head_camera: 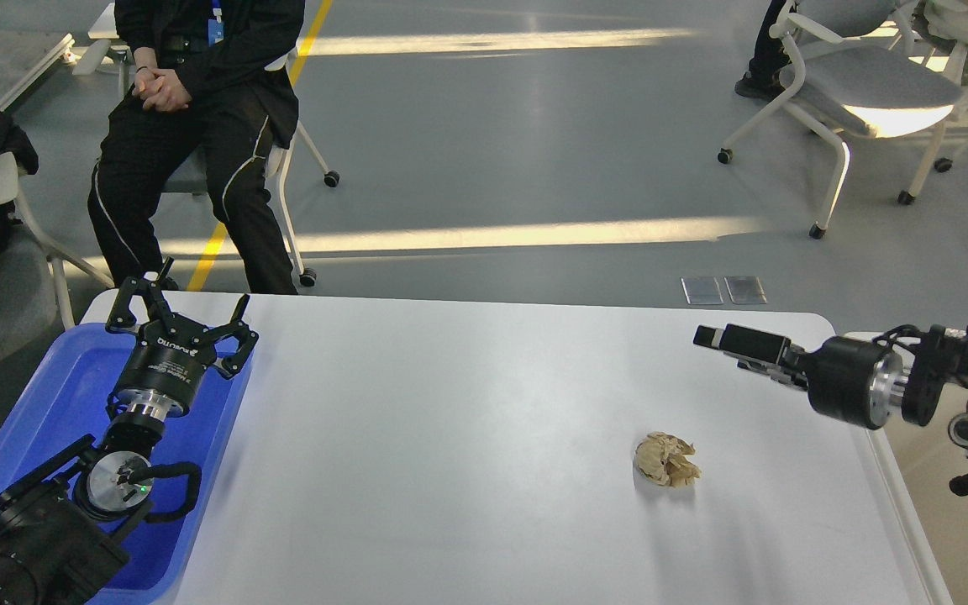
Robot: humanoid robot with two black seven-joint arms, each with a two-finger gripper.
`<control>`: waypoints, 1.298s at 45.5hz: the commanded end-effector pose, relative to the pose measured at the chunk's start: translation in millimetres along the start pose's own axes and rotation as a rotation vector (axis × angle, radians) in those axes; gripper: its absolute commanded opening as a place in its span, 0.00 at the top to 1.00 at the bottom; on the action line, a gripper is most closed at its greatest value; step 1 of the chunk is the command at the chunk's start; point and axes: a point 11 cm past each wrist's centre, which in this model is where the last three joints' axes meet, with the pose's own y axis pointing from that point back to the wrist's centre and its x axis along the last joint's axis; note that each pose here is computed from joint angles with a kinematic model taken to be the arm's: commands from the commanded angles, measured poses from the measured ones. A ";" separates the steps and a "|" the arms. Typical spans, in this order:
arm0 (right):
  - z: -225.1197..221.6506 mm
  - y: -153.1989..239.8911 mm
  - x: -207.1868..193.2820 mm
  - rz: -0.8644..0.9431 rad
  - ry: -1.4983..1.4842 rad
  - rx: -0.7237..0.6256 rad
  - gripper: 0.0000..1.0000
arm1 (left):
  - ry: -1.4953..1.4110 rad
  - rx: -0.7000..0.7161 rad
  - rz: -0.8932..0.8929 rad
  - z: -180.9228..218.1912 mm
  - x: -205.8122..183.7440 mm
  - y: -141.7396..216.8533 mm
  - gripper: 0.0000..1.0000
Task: Tidy desktop
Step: 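Reach the right gripper over the tan crumpled scrap on the table, then lower the right gripper and close it on the tan scrap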
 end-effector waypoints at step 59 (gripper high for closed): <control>-13.1 -47.7 -59.0 -0.307 0.437 -0.096 0.00 | 0.000 0.002 0.000 -0.5 -0.1 0.1 0.00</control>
